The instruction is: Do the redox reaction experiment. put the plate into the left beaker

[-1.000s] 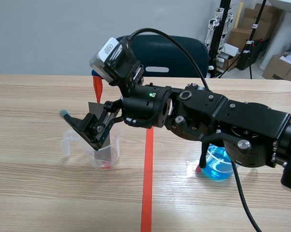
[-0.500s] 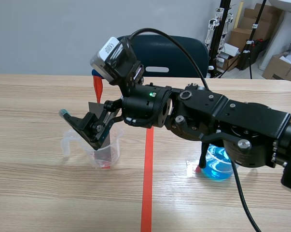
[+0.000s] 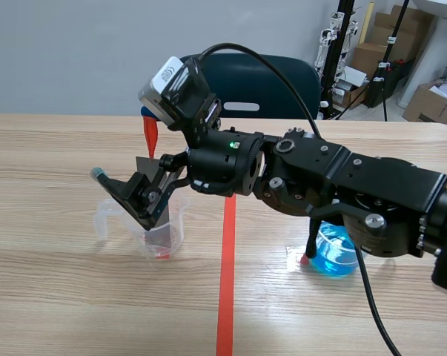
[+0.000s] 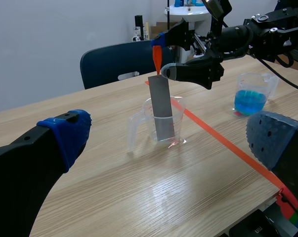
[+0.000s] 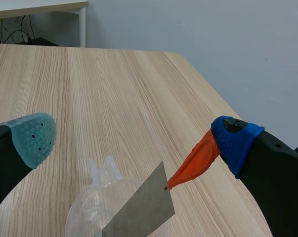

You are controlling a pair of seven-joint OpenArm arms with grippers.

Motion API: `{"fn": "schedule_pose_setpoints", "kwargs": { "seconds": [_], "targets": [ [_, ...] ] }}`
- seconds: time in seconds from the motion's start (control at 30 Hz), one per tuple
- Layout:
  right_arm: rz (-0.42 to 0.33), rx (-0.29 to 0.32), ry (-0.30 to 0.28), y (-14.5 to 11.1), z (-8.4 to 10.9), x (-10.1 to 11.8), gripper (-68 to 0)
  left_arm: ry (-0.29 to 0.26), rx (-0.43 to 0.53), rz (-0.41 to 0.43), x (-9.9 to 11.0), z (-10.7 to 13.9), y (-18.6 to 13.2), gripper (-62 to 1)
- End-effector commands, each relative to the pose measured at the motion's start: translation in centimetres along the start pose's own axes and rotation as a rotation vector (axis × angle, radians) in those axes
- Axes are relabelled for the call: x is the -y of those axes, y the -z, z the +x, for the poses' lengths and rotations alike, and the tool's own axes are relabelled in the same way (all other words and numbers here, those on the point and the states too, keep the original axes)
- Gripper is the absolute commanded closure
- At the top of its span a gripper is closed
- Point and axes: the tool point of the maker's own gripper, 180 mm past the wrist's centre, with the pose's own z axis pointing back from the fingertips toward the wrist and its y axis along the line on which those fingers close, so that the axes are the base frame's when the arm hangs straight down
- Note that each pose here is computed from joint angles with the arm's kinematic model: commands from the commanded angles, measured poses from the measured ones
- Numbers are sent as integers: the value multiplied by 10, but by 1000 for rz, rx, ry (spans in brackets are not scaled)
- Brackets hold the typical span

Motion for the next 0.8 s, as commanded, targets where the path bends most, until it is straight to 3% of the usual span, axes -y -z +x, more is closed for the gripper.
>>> {"fn": "schedule_pose_setpoints", "kwargs": {
  "seconds": [0.0, 0.77],
  "targets": [
    [-1, 43, -8, 3, 13, 4, -679, 3, 33, 8, -1, 7, 2, -623],
    [-1, 50, -7, 3, 14, 4, -679, 3, 31, 8, -1, 7, 2, -623]
  ]
}}
